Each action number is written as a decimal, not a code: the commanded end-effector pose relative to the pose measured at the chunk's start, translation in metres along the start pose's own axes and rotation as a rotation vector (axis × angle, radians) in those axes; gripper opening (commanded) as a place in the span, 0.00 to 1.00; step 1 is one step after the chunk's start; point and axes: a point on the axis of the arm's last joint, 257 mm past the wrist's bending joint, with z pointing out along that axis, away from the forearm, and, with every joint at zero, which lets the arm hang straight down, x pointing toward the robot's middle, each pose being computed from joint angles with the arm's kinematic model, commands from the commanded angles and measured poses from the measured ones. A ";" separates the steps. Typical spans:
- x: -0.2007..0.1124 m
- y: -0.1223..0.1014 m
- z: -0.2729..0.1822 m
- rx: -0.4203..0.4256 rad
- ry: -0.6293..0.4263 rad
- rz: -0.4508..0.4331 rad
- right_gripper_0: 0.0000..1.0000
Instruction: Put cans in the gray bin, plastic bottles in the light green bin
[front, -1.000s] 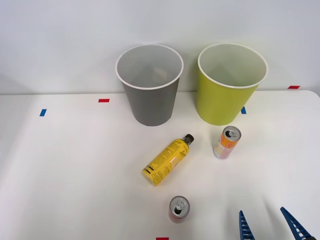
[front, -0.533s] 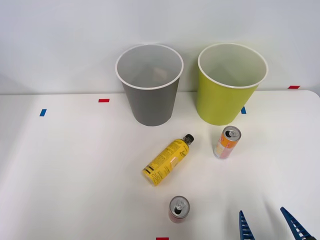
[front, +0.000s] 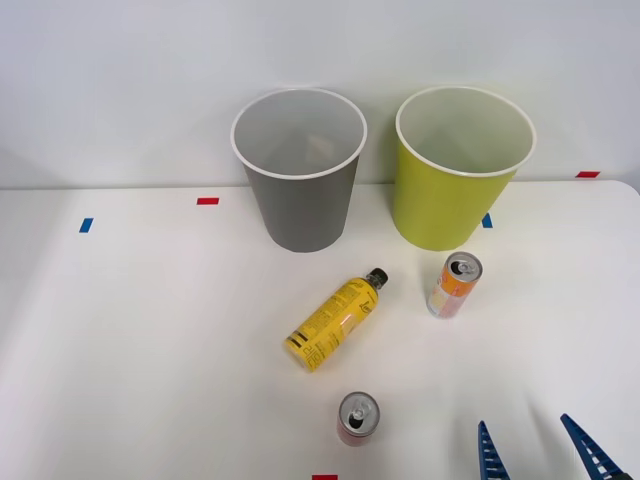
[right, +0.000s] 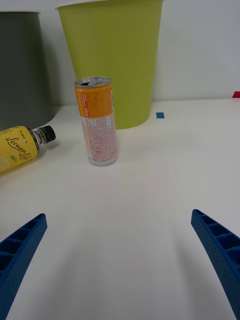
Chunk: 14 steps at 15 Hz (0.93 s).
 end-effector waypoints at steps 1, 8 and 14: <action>0.000 0.000 0.000 0.000 0.000 0.000 1.00; 0.000 0.000 0.000 0.000 0.000 0.000 1.00; 0.000 0.000 0.000 0.000 0.000 0.000 1.00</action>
